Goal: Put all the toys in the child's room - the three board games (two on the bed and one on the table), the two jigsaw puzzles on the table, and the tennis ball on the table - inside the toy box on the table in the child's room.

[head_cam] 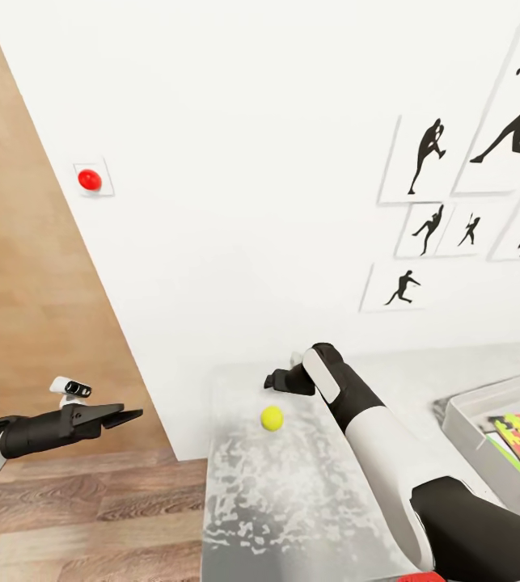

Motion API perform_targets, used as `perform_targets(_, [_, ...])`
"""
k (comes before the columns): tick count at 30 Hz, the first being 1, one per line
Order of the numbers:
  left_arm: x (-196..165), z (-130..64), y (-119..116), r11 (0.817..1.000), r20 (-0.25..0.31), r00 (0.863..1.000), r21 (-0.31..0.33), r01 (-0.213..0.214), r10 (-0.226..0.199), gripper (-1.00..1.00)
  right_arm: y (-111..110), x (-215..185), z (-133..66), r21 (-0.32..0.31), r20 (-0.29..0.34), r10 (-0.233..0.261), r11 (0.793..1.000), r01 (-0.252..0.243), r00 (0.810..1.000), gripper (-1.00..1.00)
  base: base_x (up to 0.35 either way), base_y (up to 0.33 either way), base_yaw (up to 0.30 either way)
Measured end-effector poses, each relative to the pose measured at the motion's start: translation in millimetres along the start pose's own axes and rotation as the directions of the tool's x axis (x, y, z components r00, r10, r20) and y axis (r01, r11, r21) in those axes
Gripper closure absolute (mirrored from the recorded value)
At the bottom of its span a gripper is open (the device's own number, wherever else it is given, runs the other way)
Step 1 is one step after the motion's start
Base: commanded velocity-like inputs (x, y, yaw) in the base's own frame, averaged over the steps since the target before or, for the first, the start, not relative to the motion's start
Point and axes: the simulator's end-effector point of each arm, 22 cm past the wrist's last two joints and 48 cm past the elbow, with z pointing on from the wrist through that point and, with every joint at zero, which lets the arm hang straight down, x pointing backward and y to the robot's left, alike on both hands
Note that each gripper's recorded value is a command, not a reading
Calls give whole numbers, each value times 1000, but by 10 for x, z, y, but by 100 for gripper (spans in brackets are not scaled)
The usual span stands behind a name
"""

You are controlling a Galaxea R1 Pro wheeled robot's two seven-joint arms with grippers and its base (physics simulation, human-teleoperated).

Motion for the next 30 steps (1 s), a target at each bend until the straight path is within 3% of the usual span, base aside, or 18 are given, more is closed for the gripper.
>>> perform_targets(30, [66,5,229,999,-4,999,-13,48,-48,-100,-64,50,213,1,-31,8,1000,-8,999,-100,0,2,0])
